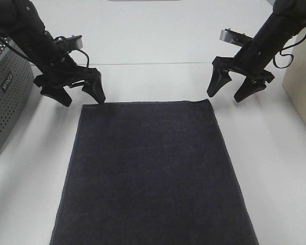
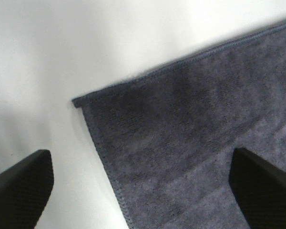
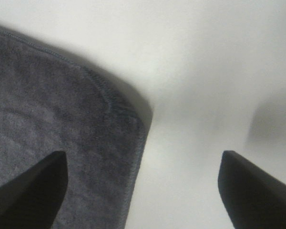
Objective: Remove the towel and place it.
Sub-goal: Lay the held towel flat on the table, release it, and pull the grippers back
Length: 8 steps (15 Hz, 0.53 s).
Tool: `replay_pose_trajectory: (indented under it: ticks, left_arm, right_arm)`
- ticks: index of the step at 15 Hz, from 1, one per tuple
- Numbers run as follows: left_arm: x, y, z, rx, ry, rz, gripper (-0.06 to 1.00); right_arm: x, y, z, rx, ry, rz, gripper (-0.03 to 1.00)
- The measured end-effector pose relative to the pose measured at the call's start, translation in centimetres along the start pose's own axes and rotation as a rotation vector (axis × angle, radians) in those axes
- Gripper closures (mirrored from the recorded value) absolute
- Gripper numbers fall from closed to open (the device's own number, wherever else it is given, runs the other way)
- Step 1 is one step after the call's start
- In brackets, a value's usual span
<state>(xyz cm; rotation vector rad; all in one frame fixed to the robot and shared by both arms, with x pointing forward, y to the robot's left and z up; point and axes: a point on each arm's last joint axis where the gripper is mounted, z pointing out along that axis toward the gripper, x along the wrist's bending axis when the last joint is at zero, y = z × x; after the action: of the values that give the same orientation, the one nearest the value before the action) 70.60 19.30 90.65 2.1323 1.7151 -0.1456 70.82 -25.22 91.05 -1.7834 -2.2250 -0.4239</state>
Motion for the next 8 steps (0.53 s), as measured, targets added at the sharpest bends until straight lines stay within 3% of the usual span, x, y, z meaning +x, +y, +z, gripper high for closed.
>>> replay_pose_trajectory:
  ticks: [3,8]
  left_arm:
    - [0.4,-0.2,1.3,0.018,-0.022,-0.024,0.01]
    - [0.7,-0.3,2.5,0.031,-0.053,-0.055,0.01]
  right_arm:
    - [-2.0,-0.1,0.7,0.007,0.035,0.030,0.14]
    - [-1.9,0.0,3.0,0.026,0.154,0.038,0.14]
